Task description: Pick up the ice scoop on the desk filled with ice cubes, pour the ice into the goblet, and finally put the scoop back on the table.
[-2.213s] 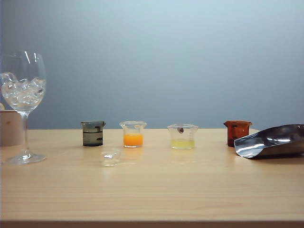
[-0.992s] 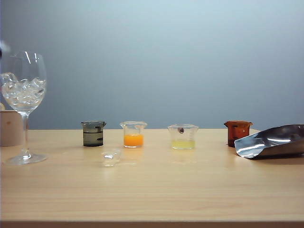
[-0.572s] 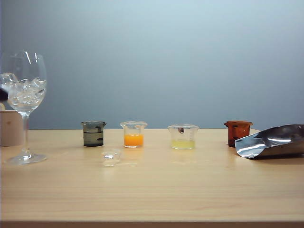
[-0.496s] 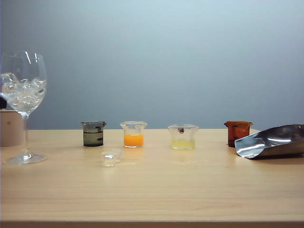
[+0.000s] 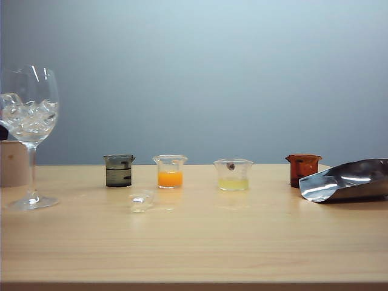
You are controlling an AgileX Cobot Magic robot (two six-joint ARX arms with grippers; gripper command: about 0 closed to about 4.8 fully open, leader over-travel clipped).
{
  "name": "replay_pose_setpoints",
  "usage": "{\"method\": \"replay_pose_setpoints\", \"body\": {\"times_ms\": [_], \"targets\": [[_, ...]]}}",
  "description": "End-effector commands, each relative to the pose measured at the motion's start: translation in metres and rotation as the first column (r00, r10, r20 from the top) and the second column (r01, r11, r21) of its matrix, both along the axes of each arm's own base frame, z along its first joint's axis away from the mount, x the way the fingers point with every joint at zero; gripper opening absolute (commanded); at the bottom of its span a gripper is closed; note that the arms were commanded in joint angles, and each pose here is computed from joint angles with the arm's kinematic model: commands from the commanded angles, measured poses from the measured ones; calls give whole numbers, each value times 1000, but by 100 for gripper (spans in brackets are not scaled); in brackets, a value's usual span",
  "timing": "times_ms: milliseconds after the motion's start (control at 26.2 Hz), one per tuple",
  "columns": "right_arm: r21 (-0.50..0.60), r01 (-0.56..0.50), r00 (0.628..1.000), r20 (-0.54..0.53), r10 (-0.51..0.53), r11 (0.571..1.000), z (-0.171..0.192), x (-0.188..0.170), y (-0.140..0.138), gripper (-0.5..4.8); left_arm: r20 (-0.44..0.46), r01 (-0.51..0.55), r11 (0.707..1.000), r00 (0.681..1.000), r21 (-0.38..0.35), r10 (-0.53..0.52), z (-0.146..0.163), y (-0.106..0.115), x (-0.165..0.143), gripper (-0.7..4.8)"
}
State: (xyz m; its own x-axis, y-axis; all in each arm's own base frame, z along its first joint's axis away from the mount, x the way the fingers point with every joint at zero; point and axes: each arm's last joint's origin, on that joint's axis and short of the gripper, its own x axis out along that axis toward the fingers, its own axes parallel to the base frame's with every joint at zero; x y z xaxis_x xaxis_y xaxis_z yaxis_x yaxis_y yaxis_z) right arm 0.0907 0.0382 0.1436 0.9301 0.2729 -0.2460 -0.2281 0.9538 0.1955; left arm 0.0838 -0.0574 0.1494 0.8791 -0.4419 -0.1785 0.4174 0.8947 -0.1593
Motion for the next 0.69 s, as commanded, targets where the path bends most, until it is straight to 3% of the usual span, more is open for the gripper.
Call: {"method": "replay_pose_setpoints", "body": {"times_ms": [38, 191, 305, 496, 611, 687], "targets": [[8, 7, 1000, 20, -8, 1000, 1, 0, -1, -9, 19, -22, 1000, 1000, -14, 22, 3, 3, 1, -2], [35, 15, 997, 73, -18, 999, 4, -1, -2, -9, 13, -114, 993, 993, -19, 114, 2, 13, 7, -2], [45, 50, 994, 96, -54, 998, 6, 0, -5, -9, 14, -237, 971, 971, -23, 238, 3, 26, 13, -2], [44, 150, 984, 93, -153, 988, 6, 3, -15, -9, 52, -433, 900, 899, -47, 435, 6, 48, 13, -2], [43, 232, 968, 92, -236, 972, 6, 4, -23, -9, 73, -518, 853, 850, -60, 521, 8, 57, 13, -2], [43, 288, 952, 91, -291, 957, 6, 5, -28, -9, 69, -541, 839, 836, -58, 544, 7, 59, 13, -2]]}}
